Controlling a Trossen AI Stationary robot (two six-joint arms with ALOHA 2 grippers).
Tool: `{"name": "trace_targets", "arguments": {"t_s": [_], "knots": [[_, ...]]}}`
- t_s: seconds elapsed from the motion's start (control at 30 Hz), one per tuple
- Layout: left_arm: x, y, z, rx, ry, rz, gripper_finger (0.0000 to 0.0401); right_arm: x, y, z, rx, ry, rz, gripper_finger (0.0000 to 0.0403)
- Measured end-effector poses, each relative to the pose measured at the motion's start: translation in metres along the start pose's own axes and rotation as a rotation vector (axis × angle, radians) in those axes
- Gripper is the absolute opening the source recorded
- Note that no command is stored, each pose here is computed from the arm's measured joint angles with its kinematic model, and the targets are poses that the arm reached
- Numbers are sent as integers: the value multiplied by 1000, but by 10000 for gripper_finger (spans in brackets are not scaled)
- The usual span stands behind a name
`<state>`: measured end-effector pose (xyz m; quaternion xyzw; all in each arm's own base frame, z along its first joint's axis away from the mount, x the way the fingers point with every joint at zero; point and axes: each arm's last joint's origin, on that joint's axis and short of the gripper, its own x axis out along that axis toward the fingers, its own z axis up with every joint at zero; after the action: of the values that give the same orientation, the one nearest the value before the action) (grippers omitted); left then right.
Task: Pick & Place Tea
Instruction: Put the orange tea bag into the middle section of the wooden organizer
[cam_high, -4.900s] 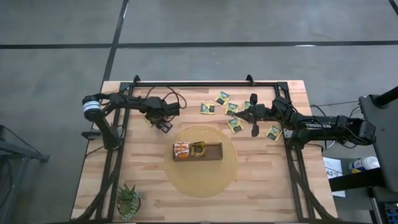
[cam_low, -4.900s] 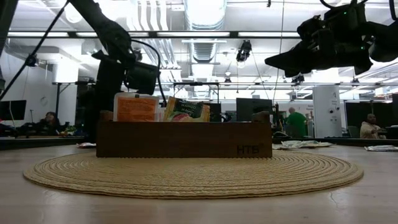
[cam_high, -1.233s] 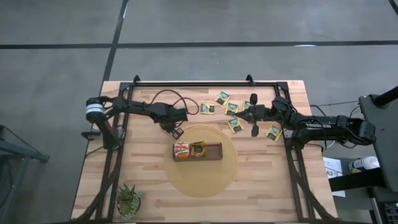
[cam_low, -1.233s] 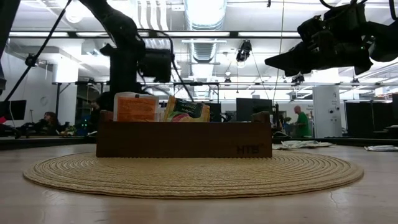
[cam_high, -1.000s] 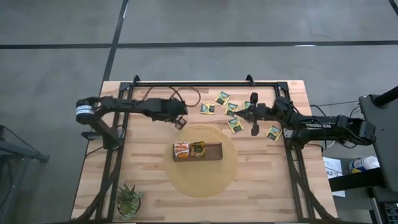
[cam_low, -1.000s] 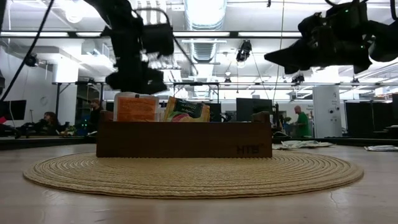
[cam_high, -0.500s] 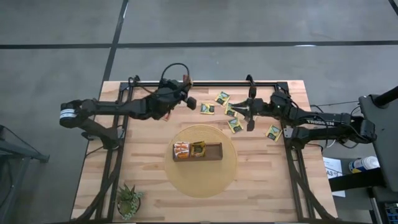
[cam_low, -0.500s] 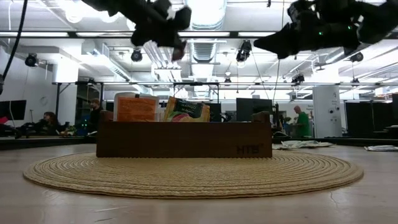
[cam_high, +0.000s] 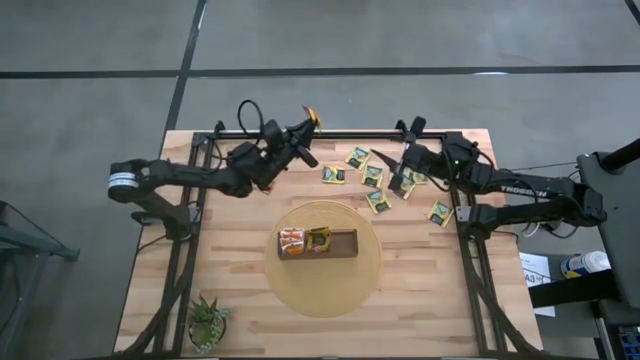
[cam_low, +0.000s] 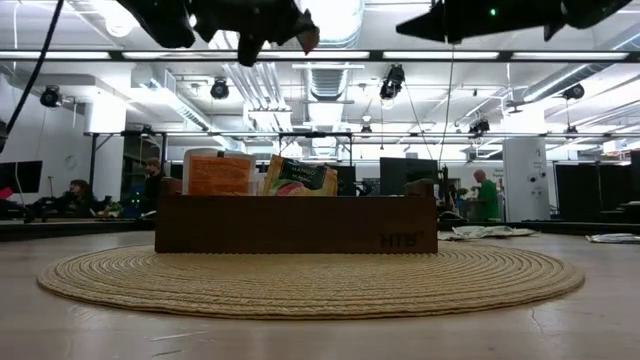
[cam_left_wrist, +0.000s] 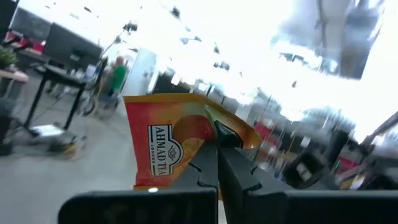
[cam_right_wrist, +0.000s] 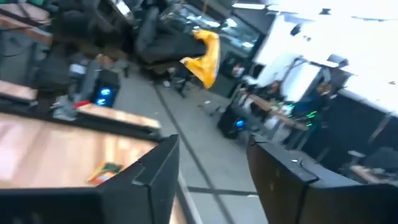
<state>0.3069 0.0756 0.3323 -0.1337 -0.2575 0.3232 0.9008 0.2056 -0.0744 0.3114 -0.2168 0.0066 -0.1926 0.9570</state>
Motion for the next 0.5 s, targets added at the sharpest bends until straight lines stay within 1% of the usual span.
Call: {"name": "trace_targets", "arguments": {"t_s": [0.1, 0.2, 0.3, 0.5], "knots": [[4, -3, 2, -62, -71, -18, 0, 1, -4, 10, -45, -16, -37, 203], [9, -5, -1, -86, -88, -25, 0, 1, -6, 17, -88, -47, -57, 208], [17, -10, -5, -94, -88, -52, 0, 3, -6, 22, -131, -88, -78, 206], [33, -21, -8, -135, -93, -117, 0, 16, -2, 21, -209, -138, -123, 195]]}}
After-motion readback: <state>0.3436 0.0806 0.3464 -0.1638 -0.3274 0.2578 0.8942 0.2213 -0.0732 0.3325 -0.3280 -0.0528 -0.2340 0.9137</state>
